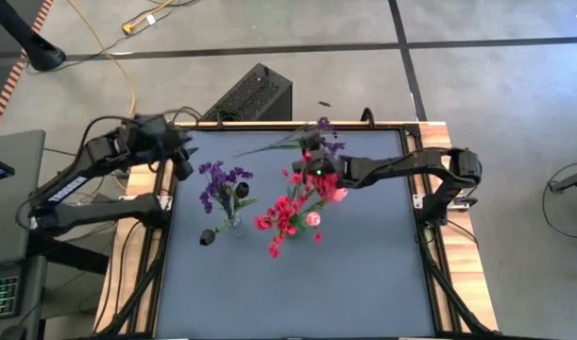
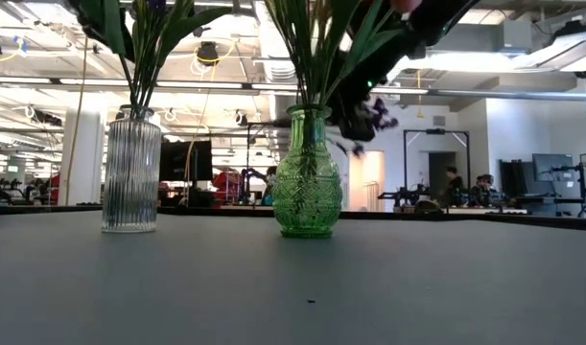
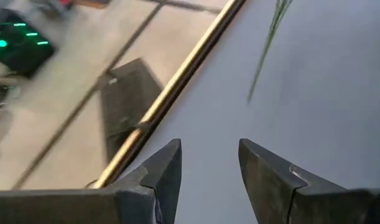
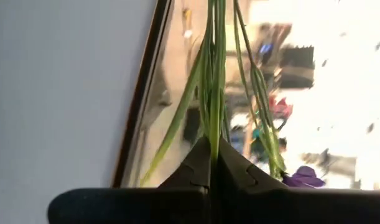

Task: Sort flowers into vase by color
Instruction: Put the violet flowers into the transparent vase

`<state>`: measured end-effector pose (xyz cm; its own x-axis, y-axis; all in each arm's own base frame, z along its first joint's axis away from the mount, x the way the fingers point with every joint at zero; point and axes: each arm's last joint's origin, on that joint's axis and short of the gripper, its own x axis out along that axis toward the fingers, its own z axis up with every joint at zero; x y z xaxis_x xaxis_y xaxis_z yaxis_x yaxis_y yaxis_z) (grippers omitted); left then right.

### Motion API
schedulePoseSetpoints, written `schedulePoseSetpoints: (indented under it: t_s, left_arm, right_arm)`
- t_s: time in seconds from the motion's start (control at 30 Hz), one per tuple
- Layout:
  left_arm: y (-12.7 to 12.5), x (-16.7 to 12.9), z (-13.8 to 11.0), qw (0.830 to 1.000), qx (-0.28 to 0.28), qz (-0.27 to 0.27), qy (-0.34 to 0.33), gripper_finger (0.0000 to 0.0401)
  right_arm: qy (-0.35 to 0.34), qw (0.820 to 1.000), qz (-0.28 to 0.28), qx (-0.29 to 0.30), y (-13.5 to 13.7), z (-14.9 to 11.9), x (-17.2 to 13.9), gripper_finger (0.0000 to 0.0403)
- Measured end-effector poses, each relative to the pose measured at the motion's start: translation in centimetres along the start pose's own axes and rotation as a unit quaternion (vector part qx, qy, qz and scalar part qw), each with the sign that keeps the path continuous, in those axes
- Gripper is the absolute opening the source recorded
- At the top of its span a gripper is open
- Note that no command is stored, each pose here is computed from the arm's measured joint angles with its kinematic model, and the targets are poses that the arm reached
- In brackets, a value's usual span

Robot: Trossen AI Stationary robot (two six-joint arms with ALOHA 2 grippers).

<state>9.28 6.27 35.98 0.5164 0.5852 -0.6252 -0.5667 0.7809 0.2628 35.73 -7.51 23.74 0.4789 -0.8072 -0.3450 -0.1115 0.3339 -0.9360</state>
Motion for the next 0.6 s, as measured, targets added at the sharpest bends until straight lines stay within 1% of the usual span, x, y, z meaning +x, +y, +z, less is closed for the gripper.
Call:
schedulePoseSetpoints:
  t_s: [0.13,0.23,0.4,0.5,0.6]
  left_arm:
    - [1.0,1.1,0.9,0.998,-0.019,-0.053,-0.026,0.0148]
    - [1.9,2.6,1.5,0.994,-0.043,-0.093,-0.032,0.0148]
    - [3.0,6.5,1.9,0.983,-0.084,-0.163,0.016,0.0148]
    - [3.0,9.1,2.2,0.971,-0.091,-0.219,0.037,0.0148]
    - [2.9,11.2,2.5,0.959,-0.099,-0.261,0.045,0.0148]
  right_arm:
    - [-0.036,0.997,-0.029,-0.056,-0.2,1.4,-1.2,0.0037]
    - [-0.056,0.995,-0.051,-0.068,-0.3,2.2,-1.5,0.0035]
    - [-0.073,0.993,-0.052,-0.075,-0.4,2.4,-1.6,0.0029]
    - [-0.072,0.993,-0.051,-0.075,-0.4,2.4,-1.5,0.0034]
    - [-0.076,0.993,-0.05,-0.074,-0.4,2.4,-1.5,0.0035]
